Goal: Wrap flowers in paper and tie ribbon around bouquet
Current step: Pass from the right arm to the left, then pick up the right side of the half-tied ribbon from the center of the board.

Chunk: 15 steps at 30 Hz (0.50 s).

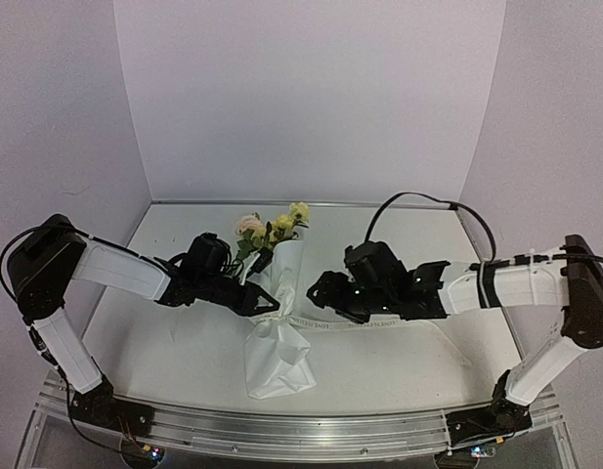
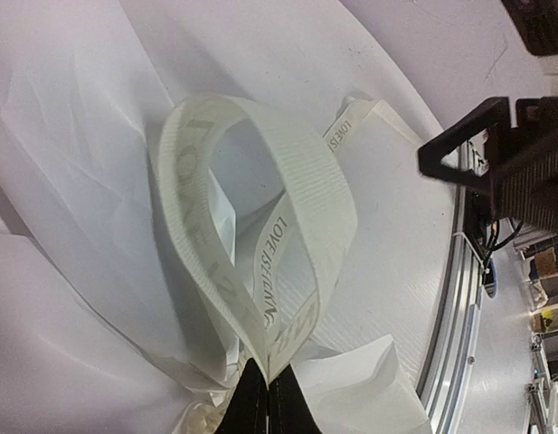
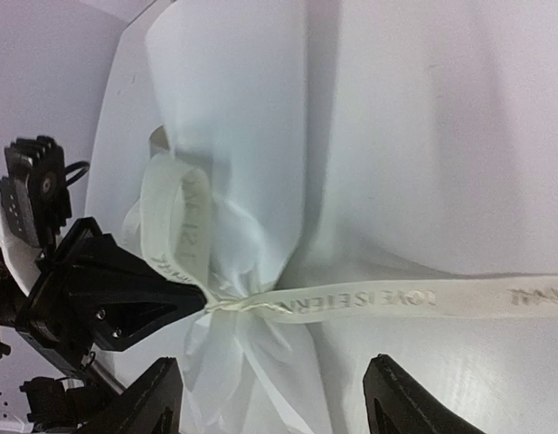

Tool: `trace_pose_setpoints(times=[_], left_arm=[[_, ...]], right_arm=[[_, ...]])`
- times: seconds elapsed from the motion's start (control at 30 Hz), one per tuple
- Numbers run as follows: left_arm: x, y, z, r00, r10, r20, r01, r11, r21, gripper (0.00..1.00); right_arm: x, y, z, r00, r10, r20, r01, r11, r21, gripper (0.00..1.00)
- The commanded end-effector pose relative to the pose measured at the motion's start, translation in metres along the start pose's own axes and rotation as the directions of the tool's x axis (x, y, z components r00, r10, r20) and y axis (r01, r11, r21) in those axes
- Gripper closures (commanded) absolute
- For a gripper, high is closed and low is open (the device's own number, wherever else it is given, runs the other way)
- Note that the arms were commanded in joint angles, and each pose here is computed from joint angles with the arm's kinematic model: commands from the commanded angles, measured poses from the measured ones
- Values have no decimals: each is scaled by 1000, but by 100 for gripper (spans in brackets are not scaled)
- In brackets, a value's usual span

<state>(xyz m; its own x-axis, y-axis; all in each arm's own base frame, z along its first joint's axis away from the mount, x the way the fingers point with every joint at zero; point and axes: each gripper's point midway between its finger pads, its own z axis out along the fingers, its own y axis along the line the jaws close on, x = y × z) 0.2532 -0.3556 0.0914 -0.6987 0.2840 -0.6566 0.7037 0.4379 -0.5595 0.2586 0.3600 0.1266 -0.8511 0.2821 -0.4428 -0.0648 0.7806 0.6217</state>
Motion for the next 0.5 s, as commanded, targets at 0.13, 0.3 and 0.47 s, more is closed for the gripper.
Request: trace_pose_setpoints(times=[0.13,0.3,0.47], left_arm=[[-21,-8,-4,988,147,37,-145,987,-65,100],[-25,-14,-8,980,190,59,-186,980,-65,100],[-26,-16,-8,976,208,63,-204,977,-64,100]], right_arm=[[-17,-141,-77,966,125,228,-220,857,466,30],[-18,-193,-89,929,249,275,-362,771,524,31],[-22,-221,-83,902,325,284,-431,706,562,33]])
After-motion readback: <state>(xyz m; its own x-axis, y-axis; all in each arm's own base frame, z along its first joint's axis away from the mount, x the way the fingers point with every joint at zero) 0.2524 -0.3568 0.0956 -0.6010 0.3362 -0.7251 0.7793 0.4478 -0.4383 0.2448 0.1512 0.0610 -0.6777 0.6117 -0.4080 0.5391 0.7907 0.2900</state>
